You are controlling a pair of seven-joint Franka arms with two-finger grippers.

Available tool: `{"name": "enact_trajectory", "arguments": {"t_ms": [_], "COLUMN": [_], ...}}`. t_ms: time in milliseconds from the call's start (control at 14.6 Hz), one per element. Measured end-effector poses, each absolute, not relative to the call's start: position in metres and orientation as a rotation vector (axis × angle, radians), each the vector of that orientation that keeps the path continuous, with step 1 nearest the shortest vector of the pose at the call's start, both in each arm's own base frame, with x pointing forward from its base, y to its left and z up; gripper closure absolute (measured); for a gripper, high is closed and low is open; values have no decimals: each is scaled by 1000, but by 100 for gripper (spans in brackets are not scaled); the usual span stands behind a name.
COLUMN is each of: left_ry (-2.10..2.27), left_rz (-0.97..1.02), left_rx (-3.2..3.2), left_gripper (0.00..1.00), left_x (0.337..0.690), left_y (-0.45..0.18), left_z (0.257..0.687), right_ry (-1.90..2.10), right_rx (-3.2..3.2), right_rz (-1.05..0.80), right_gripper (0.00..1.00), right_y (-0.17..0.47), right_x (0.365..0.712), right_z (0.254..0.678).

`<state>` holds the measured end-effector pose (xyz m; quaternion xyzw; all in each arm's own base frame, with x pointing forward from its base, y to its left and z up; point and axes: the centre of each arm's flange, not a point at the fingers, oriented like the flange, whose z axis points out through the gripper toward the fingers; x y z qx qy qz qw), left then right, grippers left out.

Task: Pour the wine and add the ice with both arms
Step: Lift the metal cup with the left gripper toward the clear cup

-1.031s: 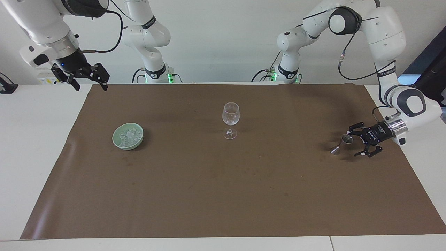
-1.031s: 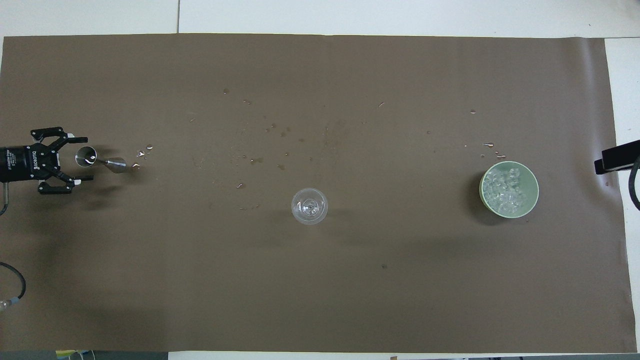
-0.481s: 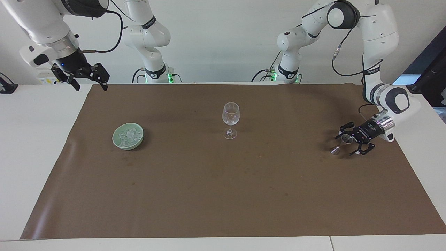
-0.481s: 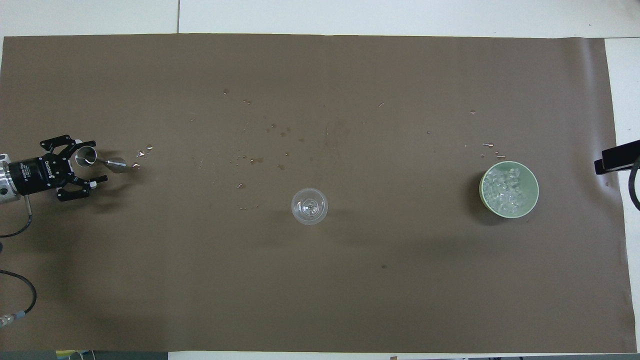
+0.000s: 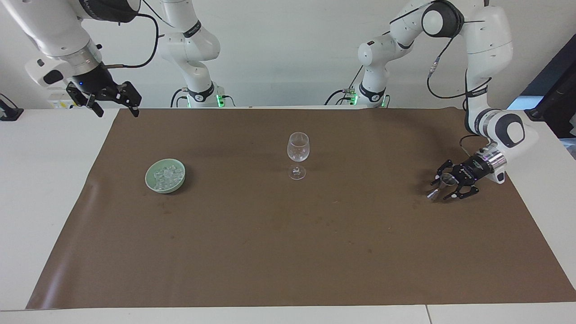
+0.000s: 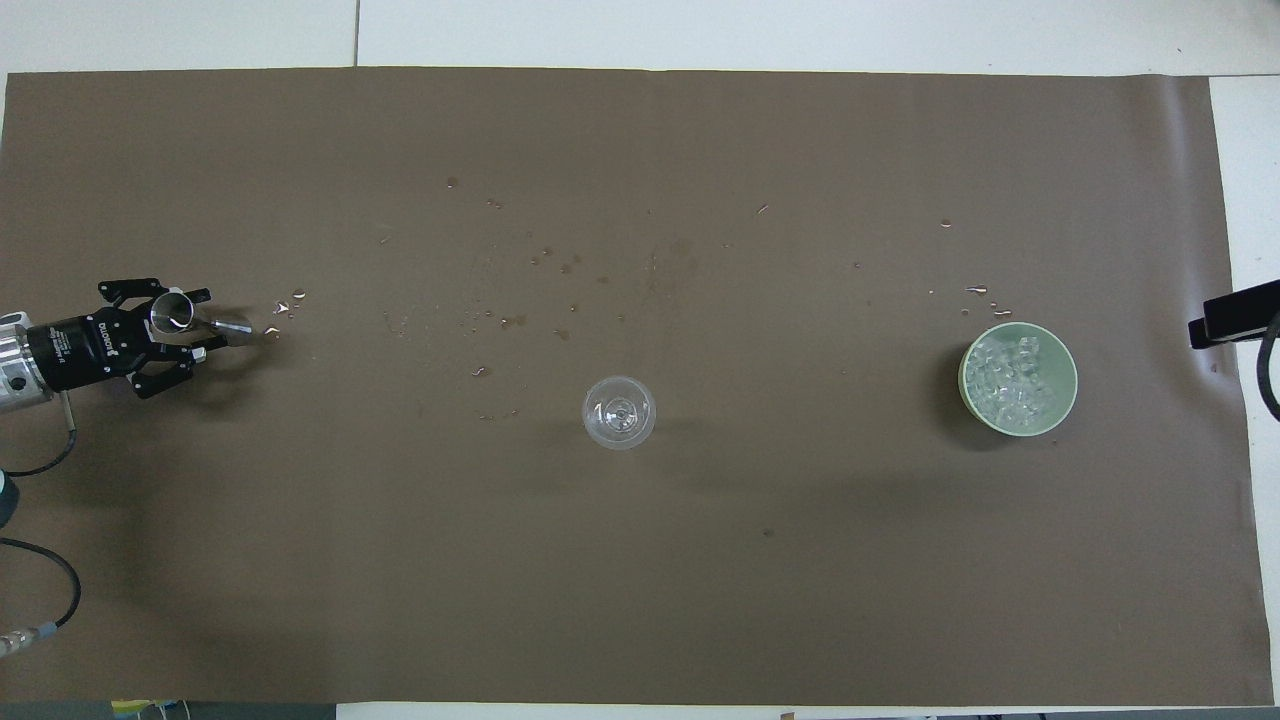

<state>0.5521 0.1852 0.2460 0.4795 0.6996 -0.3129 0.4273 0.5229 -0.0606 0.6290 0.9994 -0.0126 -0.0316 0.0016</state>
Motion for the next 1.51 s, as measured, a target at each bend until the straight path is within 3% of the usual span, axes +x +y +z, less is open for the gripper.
{"name": "enact_trajectory", "arguments": {"t_ms": [69, 275, 619, 893, 1237, 1512], "left_ry": [1748, 1749, 1723, 1550, 1473, 1413], "left_rz": [-780, -770, -773, -864, -952, -1005], "left_rx": [1198, 1196, 1204, 1270, 1529, 1641], "left_gripper": [42, 77, 78, 78, 78, 78], "left_x": [552, 553, 553, 554, 554, 534], "left_y": [185, 186, 184, 153, 48, -37], "left_z": [247, 249, 261, 316, 393, 442], "right_ry": [-39, -39, -39, -39, -39, -39], "right_rx": [3137, 3136, 3137, 3137, 3137, 3137], "right_rz": [-99, -99, -99, -99, -99, -99], "right_gripper": [0, 0, 0, 0, 0, 0], "right_y": [-61, -61, -61, -61, -61, -61], "right_x": [523, 523, 523, 523, 523, 523], "right_z": [629, 629, 629, 629, 629, 629]}}
